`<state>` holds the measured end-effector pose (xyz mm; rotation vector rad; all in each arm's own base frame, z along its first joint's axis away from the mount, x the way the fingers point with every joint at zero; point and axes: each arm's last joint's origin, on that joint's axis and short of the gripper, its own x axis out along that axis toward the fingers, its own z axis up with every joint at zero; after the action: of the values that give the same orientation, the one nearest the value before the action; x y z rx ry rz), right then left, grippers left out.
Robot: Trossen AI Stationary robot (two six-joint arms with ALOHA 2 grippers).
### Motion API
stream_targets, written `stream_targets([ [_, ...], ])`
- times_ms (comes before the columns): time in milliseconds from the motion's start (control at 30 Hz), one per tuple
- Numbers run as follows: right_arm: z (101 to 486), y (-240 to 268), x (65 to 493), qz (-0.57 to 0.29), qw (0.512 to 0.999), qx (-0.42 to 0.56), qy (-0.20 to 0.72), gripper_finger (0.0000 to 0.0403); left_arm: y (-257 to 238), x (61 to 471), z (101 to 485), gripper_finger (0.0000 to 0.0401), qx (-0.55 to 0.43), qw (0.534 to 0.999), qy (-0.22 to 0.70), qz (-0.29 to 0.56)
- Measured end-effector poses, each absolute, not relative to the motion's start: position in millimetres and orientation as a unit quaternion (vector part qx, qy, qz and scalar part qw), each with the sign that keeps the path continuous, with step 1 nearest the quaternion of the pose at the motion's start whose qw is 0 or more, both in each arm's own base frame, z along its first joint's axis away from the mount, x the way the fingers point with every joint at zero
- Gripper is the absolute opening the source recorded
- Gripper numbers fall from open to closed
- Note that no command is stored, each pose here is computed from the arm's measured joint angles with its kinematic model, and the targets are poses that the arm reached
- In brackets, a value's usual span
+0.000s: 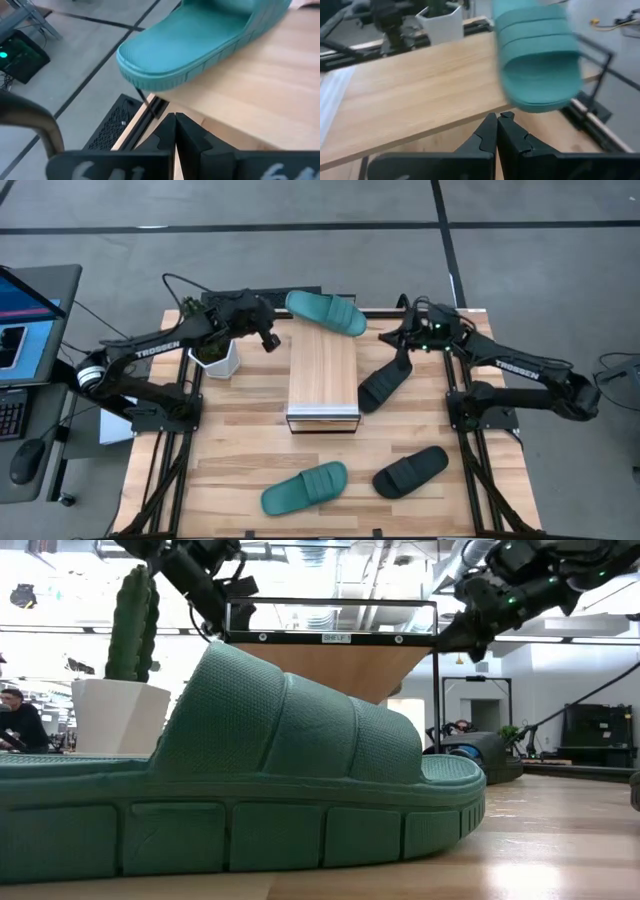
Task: Pick and place slides into the shelf
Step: Put the top green slide on the shelf, then put the green slide on the shelf
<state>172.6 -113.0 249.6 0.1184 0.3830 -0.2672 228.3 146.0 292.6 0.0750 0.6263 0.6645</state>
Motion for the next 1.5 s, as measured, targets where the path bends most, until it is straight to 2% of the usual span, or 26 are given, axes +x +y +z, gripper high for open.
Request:
stream_targets([
  [267,229.2,-116.2,197.5,-0.090,0.971,0.070,0.211,0.0000,127.0,229.8,303.4,0.0000,0.031,0.904,0.274,0.326],
  [833,201.6,-151.8,207.3,-0.089,0.970,0.084,0.208,0.0000,115.2,235.6,303.8,0.0000,0.036,0.908,0.271,0.317],
  [1167,213.9,-175.1,224.1,-0.099,0.972,0.054,0.205,0.0000,115.0,235.8,303.7,0.0000,0.035,0.909,0.271,0.316],
  [1500,222.9,-175.2,219.3,-0.088,0.960,0.048,0.261,0.0000,112.0,237.1,303.3,0.0000,0.038,0.910,0.274,0.310],
])
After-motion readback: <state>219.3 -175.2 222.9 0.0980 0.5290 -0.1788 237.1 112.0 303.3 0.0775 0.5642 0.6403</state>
